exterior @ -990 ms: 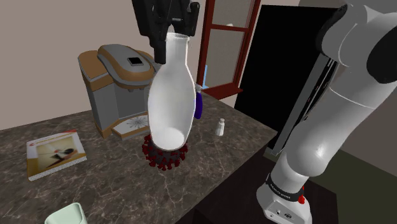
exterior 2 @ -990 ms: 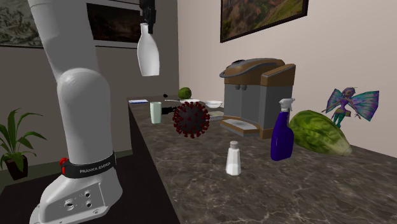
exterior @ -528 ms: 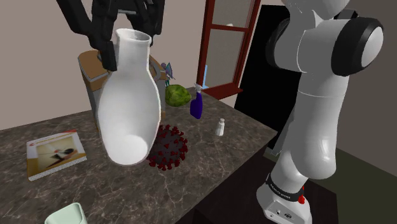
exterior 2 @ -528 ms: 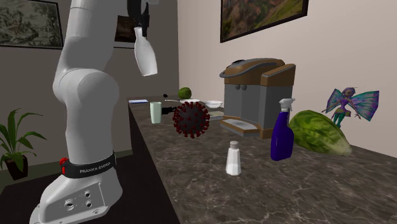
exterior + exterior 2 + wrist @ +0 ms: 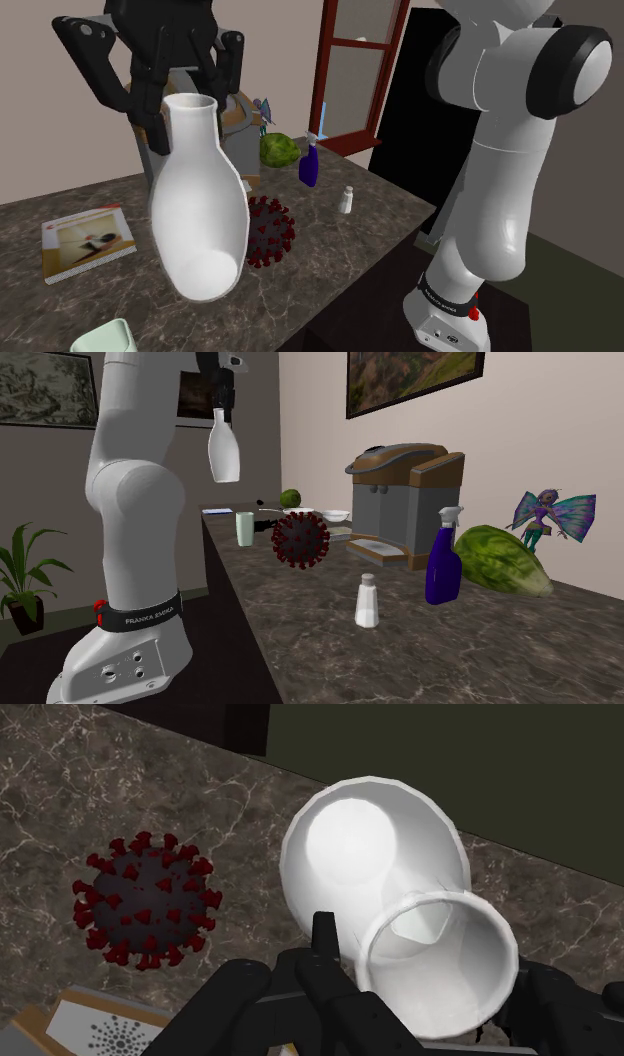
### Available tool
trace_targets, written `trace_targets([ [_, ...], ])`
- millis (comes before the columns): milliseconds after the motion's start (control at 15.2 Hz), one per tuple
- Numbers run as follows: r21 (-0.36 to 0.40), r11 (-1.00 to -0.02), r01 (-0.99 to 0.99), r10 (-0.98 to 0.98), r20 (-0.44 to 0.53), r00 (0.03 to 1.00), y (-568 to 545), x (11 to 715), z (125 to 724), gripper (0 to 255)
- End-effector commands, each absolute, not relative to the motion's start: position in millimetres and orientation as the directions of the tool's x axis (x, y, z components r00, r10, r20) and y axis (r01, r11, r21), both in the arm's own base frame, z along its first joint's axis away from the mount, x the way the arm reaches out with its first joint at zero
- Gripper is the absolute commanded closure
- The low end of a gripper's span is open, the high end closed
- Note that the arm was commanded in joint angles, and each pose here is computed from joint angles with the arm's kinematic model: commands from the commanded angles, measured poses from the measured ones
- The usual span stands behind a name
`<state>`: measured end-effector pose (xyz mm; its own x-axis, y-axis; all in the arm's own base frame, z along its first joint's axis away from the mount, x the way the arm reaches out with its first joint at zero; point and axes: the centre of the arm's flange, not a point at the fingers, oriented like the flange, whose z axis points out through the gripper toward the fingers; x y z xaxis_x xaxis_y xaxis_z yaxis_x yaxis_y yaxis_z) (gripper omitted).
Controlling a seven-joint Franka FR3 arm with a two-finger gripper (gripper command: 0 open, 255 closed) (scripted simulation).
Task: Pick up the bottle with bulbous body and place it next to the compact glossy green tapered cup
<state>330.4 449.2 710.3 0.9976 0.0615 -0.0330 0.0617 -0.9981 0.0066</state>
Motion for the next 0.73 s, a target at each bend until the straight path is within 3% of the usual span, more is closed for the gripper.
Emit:
trace_targets([
  [0,0.006,-0.998,0.061,0.061,-0.033,0.998,449.6,329.9,699.4,255],
  [660,0.006,-0.998,0.061,0.061,-0.033,0.998,449.6,329.9,646.6,255],
])
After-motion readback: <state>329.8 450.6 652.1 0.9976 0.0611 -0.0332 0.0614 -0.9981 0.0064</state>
